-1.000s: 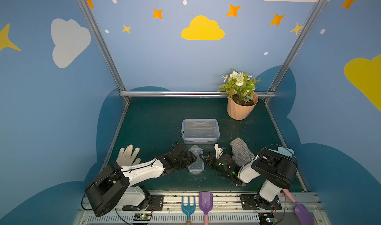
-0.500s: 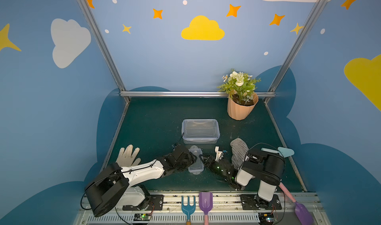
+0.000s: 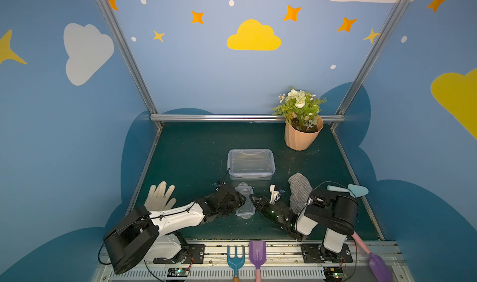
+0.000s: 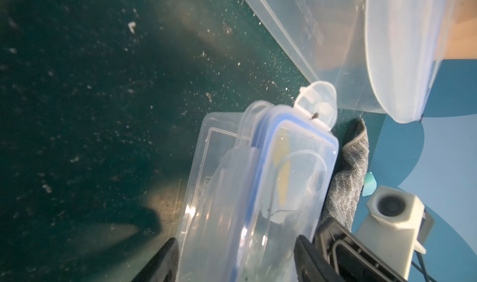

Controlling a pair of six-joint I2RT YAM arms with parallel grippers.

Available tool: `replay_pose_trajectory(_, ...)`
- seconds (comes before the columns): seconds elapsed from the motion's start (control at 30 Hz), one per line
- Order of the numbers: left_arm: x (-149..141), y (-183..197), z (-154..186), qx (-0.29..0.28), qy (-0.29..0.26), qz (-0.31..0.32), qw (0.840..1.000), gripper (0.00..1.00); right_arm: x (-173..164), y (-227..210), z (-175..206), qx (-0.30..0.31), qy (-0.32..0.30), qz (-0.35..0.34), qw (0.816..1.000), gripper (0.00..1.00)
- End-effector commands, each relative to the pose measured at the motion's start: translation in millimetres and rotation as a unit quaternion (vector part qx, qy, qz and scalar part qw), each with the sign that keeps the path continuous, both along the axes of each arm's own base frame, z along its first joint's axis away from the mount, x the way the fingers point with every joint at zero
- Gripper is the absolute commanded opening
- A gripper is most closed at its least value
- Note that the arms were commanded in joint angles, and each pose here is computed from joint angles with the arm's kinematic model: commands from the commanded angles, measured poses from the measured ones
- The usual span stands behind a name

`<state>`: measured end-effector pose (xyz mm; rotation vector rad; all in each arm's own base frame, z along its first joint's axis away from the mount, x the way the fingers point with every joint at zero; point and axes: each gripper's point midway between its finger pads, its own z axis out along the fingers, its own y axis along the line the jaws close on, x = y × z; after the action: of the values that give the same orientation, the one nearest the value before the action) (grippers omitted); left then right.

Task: Wipe the insides of the lunch boxes
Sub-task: Open the fastener of the lunch box.

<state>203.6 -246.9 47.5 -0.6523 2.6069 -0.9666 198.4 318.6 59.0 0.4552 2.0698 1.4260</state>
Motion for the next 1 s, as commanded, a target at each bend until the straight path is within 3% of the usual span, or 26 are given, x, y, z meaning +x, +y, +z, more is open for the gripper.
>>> replay_pose_trajectory(0.0, -23, 31, -37, 0.074, 0.052, 0.008, 0.996, 0.7, 1, 4, 17, 0.022, -0.016, -0.008, 1.0, 0.42)
replay_pose_trajectory(0.5, -25, 32, -36, 0.075, 0.05, 0.01, 0.996, 0.7, 7, 5, 28, 0.029, -0.033, -0.027, 0.999, 0.34)
replay_pose_trajectory(0.97, -24, 22, -42, 0.079, 0.059, -0.002, 0.995, 0.69, 9, 2, 30, 0.026, -0.039, -0.035, 0.998, 0.19)
